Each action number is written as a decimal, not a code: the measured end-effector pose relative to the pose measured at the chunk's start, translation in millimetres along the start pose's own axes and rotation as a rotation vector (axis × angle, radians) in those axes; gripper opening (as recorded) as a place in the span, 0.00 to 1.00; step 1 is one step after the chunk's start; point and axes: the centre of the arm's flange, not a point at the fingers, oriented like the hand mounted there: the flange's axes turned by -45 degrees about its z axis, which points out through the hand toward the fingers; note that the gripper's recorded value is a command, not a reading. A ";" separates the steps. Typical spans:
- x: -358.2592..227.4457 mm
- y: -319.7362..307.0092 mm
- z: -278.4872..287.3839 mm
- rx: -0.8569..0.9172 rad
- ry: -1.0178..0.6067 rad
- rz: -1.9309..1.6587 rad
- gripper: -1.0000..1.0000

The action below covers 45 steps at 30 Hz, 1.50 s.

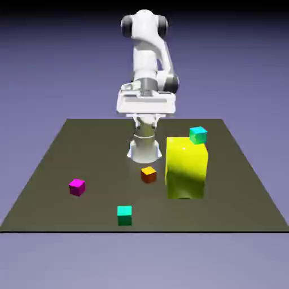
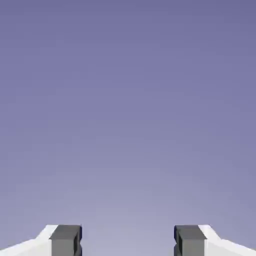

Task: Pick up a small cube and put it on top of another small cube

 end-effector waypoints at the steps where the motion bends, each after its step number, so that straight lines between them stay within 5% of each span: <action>1: 0.4 8.7 11.2 -0.002 -0.048 0.013 0.50; 18: -74.4 176.6 172.9 -0.001 -0.828 0.231 0.50; 31: -183.1 297.5 220.3 0.023 -1.358 0.410 0.50; 39: -260.4 310.4 239.4 0.030 -1.479 0.457 0.50; 40: -269.2 308.1 241.7 0.029 -1.479 0.457 0.00; 45: -216.8 321.1 225.1 0.031 -1.478 0.458 0.00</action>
